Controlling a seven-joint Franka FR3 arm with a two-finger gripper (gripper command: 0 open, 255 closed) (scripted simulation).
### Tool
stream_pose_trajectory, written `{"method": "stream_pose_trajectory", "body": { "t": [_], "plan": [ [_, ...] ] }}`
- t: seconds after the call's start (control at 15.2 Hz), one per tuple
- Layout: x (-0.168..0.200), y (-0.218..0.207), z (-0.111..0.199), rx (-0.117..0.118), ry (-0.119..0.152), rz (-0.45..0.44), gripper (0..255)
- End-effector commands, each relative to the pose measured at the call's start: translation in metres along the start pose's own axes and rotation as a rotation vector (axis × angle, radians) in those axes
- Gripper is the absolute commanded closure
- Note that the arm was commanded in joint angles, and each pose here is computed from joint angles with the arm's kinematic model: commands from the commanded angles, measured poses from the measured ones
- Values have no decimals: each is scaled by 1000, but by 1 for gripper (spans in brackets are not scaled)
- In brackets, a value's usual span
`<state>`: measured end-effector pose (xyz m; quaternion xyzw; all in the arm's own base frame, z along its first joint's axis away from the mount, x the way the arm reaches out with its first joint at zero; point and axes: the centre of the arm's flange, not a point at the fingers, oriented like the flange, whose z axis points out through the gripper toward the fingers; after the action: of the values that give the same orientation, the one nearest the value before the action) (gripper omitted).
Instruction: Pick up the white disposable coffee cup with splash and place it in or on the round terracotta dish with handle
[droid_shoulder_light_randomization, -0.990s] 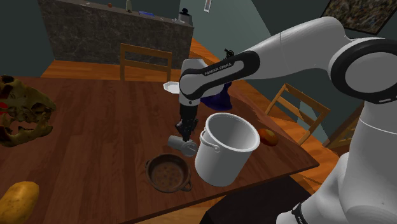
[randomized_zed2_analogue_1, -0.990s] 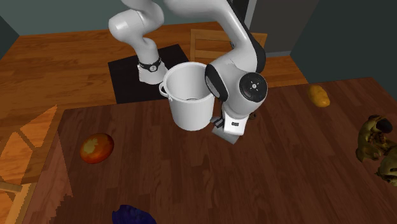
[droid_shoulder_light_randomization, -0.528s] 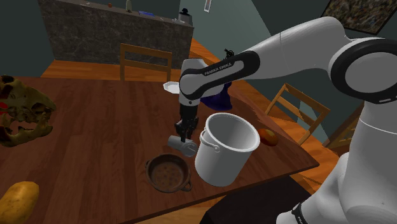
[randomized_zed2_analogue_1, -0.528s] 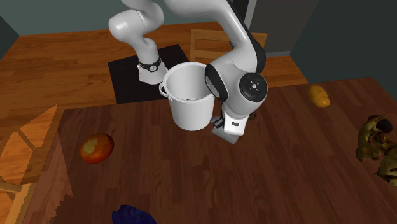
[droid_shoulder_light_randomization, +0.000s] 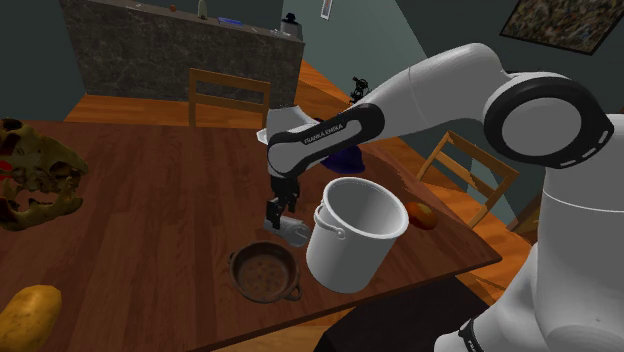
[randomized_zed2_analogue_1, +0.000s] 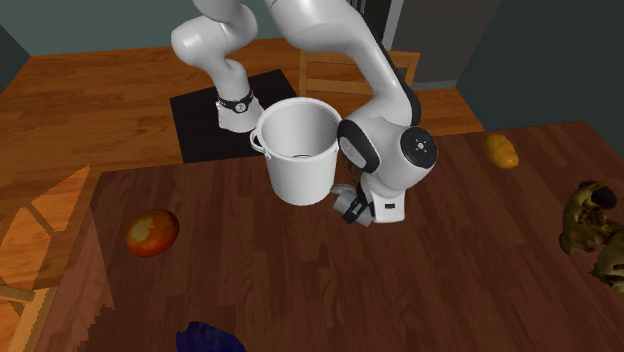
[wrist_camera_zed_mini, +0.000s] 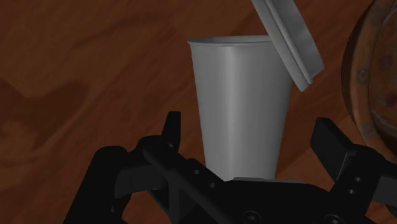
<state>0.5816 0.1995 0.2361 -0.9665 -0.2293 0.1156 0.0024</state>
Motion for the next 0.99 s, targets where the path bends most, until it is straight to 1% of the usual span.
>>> {"method": "stream_pose_trajectory", "body": {
  "t": [0.0, 0.13, 0.66, 0.73, 0.92],
  "plan": [
    [1, 1, 11, -2, 1, -4, 0],
    [1, 1, 24, -2, 1, -4, 0],
    [1, 1, 24, -2, 1, -4, 0],
    [1, 1, 24, -2, 1, -4, 255],
    [1, 1, 24, -2, 1, -4, 255]
  ]
}}
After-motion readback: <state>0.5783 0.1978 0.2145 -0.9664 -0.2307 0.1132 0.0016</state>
